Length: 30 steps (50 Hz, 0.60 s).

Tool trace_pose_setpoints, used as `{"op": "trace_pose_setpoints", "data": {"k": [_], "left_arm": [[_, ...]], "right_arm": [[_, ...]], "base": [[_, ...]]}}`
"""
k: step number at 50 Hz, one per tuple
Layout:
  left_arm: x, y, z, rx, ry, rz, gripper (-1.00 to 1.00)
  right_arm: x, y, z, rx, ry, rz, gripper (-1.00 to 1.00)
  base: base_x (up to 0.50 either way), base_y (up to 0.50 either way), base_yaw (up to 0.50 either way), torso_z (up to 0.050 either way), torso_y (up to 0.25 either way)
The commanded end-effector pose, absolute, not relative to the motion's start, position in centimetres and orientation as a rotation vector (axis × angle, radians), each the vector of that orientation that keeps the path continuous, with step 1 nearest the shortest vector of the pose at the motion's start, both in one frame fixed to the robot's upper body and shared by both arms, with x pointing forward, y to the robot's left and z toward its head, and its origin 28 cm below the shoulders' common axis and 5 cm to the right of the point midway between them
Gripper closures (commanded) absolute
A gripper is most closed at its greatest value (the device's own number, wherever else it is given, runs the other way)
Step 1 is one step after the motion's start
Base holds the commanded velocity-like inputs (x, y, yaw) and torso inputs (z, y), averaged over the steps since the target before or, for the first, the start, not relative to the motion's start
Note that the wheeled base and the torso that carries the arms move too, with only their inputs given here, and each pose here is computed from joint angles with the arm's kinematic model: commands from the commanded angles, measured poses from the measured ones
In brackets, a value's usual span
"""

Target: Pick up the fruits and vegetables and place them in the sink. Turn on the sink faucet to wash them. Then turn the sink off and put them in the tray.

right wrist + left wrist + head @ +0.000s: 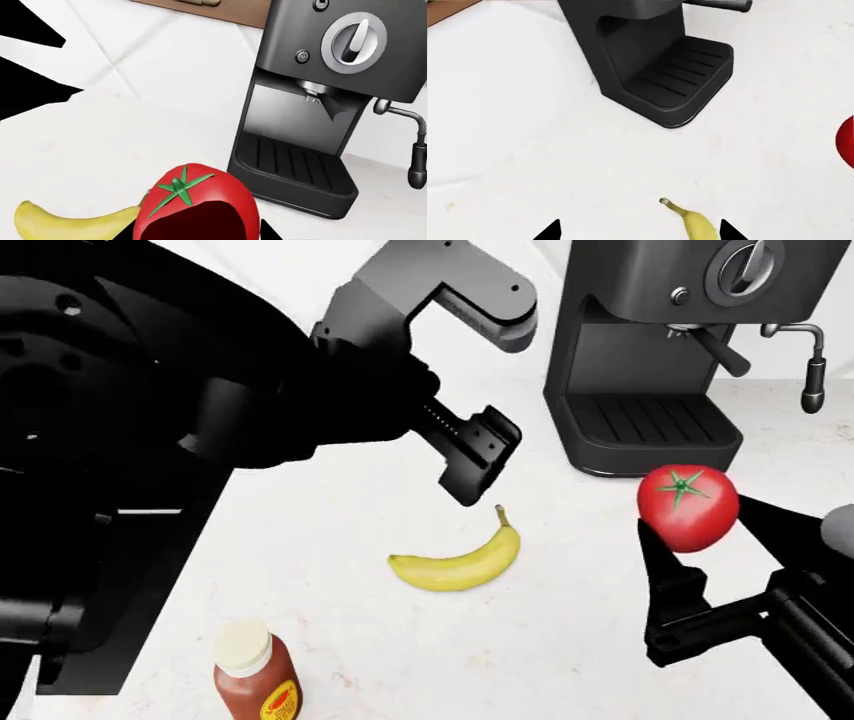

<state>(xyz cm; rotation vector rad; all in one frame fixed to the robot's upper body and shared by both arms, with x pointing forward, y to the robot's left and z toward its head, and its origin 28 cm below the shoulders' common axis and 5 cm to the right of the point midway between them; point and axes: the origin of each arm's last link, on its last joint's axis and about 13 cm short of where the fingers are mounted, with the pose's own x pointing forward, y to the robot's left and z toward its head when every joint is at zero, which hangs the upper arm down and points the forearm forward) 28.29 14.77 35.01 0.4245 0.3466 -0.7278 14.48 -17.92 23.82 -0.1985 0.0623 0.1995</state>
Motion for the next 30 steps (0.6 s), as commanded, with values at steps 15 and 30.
{"op": "trace_pose_setpoints", "data": {"k": [15,30], "left_arm": [[31.6,12.3,31.5,0.634,0.593,-0.837,-1.00],[32.6,11.7,28.5,0.708,0.681,-0.899,-1.00]], "right_arm": [[15.0,-18.3,25.3,-0.232,-0.017,0.107,1.00],[15.1,-18.4,25.2,-0.227,-0.024,0.096,1.00]], "base": [[0.00,0.00,0.00,0.000,0.000],[0.00,0.00,0.00,0.000,0.000]]}}
